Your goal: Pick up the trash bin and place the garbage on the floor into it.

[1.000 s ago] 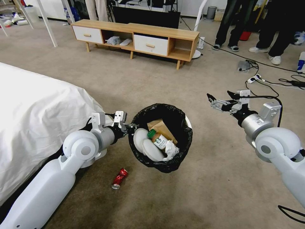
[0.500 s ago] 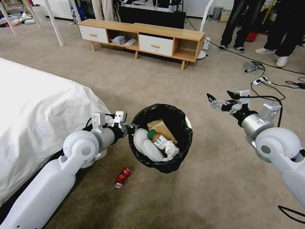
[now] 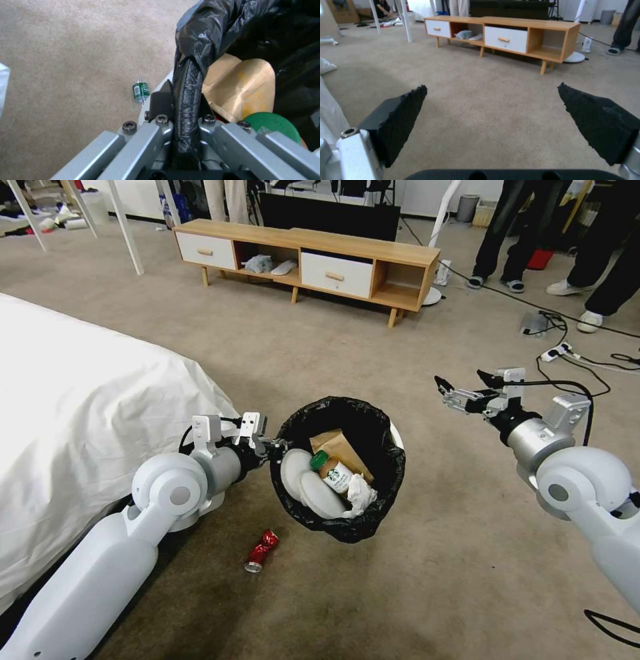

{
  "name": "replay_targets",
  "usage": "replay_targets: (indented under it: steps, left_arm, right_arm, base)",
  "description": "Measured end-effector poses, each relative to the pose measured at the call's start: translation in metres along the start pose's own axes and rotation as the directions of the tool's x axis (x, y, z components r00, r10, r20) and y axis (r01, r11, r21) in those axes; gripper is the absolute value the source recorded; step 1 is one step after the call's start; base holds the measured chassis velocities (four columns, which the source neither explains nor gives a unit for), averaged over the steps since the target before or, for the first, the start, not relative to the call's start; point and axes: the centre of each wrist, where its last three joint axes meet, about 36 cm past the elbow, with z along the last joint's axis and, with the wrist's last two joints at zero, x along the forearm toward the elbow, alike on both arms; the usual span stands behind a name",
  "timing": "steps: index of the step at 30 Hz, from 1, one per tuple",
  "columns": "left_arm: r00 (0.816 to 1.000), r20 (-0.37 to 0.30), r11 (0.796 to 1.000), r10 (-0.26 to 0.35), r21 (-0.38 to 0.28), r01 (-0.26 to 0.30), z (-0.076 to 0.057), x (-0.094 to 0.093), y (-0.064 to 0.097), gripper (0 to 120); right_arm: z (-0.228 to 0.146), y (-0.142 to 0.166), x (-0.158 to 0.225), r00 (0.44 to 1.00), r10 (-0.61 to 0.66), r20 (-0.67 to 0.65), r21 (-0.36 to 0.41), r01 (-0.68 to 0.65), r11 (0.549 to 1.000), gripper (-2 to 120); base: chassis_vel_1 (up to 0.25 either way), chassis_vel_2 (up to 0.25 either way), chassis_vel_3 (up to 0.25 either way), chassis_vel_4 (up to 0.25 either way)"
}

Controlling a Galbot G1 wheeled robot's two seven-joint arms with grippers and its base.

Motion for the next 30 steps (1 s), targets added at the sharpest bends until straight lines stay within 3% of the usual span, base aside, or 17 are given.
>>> replay_targets:
  steps: [30]
  left_arm:
    - [1.0, 0.003, 1.0, 0.001, 0.001, -0.001, -0.0011, -0.0002, -0.0001, 2]
  right_arm:
    - [-0.0001, -0.0007, -0.0002, 1.0, -0.001, 0.003, 0.001, 0.001, 1.0, 100]
  base:
    - [0.0, 0.0, 0.0, 0.0]
